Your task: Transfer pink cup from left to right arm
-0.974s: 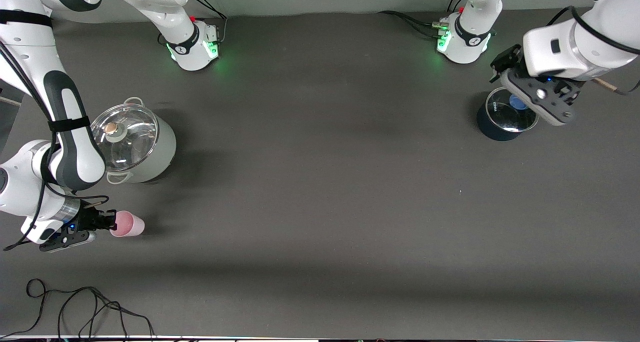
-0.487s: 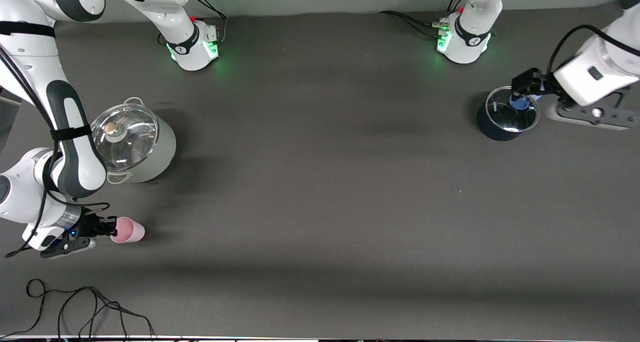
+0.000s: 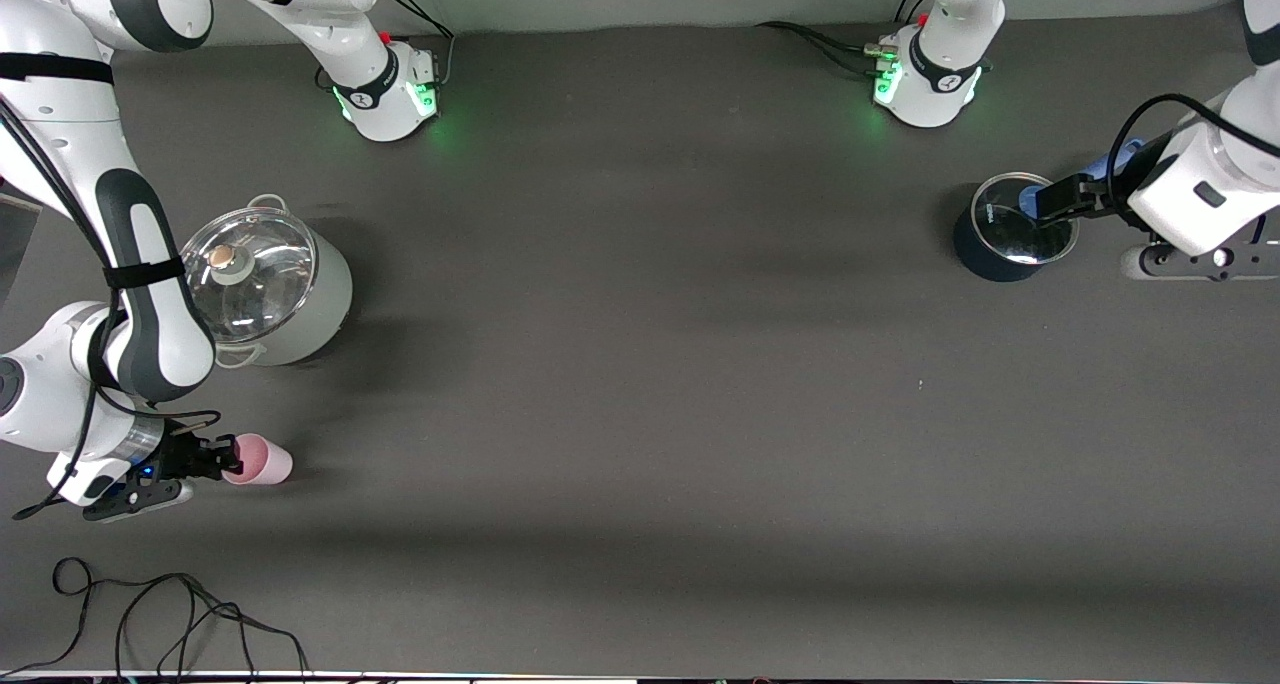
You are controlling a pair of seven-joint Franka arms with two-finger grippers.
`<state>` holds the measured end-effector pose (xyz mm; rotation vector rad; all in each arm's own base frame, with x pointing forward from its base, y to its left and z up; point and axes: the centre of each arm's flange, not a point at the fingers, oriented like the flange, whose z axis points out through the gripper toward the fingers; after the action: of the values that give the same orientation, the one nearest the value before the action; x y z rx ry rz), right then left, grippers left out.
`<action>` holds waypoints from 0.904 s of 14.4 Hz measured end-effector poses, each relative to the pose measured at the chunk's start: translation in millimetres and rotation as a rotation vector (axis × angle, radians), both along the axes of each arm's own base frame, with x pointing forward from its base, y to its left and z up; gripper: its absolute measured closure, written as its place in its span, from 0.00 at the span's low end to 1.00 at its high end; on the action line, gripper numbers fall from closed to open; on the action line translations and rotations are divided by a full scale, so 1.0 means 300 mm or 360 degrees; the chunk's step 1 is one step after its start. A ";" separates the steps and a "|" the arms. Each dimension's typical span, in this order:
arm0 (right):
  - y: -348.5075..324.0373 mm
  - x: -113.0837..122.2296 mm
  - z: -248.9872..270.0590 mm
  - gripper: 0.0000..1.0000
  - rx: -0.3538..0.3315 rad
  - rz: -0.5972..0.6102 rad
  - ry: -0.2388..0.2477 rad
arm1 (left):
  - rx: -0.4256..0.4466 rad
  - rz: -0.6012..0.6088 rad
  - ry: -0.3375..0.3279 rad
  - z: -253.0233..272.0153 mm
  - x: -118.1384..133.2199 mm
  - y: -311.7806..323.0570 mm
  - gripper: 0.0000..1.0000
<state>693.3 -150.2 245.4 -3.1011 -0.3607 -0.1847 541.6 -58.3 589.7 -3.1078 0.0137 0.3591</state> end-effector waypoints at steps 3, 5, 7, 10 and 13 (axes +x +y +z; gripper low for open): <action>-0.021 0.003 0.019 0.25 -0.0001 -0.0012 -0.0003 | 0.0001 -0.0027 0.0008 -0.007 -0.002 -0.029 0.00; -0.026 0.008 0.045 0.05 -0.0001 -0.0013 -0.0004 | 0.0005 -0.0040 0.0009 -0.009 -0.004 -0.045 0.00; -0.025 0.006 0.104 0.00 0.0005 -0.0010 0.0017 | 0.0006 -0.0042 0.0009 -0.009 -0.004 -0.047 0.00; -0.029 -0.024 0.291 0.00 0.0031 -0.0004 0.0118 | 0.0008 -0.0041 0.0006 -0.010 -0.003 -0.046 0.00; -0.013 -0.074 0.570 0.00 0.0068 -0.0003 0.0244 | 0.0010 -0.0046 -0.0005 -0.011 0.000 -0.053 0.00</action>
<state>671.2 -154.1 416.5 -3.0477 -0.3447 0.0445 541.6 -74.3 586.4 -3.0984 0.0573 0.3528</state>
